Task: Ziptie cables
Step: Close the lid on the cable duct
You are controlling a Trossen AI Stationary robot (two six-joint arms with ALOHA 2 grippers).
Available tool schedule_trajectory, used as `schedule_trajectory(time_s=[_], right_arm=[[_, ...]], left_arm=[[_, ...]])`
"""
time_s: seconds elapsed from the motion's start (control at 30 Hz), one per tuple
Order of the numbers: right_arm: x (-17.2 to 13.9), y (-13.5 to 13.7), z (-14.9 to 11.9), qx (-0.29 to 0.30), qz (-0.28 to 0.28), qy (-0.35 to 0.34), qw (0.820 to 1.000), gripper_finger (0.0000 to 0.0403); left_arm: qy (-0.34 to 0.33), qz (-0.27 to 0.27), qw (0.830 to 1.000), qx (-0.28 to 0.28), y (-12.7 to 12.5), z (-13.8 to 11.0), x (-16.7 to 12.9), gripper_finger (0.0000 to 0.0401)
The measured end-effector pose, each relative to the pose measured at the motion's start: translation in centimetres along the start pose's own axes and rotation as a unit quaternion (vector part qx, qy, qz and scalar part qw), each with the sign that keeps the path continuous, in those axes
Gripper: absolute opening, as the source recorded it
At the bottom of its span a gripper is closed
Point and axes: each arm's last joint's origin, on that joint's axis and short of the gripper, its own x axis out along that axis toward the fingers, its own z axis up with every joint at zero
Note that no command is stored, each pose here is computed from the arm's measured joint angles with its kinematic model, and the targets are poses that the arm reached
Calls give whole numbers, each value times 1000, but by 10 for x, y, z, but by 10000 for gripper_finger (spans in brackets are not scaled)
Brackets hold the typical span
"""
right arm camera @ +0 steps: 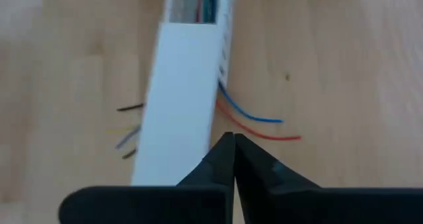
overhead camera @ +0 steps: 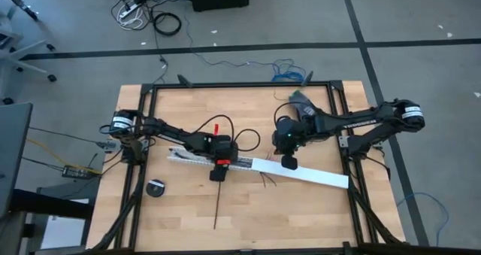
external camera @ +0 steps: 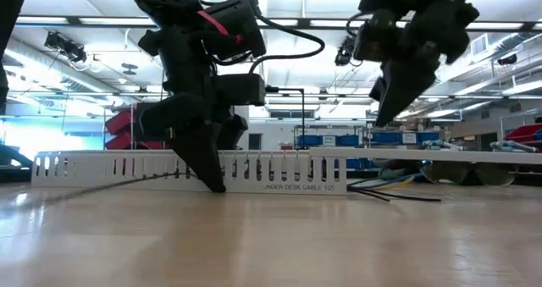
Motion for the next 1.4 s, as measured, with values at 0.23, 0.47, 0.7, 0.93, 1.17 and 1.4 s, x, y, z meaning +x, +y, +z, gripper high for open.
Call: schedule_trajectory(time_s=[0.23, 0.47, 0.7, 0.93, 1.17, 1.4], right_arm=[[7, 14, 0, 5, 41, 6, 999, 1], [29, 20, 6, 2, 60, -18, 998, 0], [41, 21, 10, -4, 82, -31, 996, 0], [43, 21, 11, -5, 86, -35, 996, 0], [54, 20, 9, -9, 88, -26, 996, 0], [54, 20, 8, -8, 90, -19, 996, 0]], left_arm=[[0, -1, 1000, -7, 0, 0, 0, 254], [-5, 0, 1000, -7, 0, 0, 1, 254], [-13, 0, 1000, -7, 0, 2, 1, 255], [-22, 0, 1000, -7, 0, 3, 1, 255], [-32, 1, 999, -11, 0, 5, 1, 255], [-41, 0, 999, 1, 0, 7, -1, 275]])
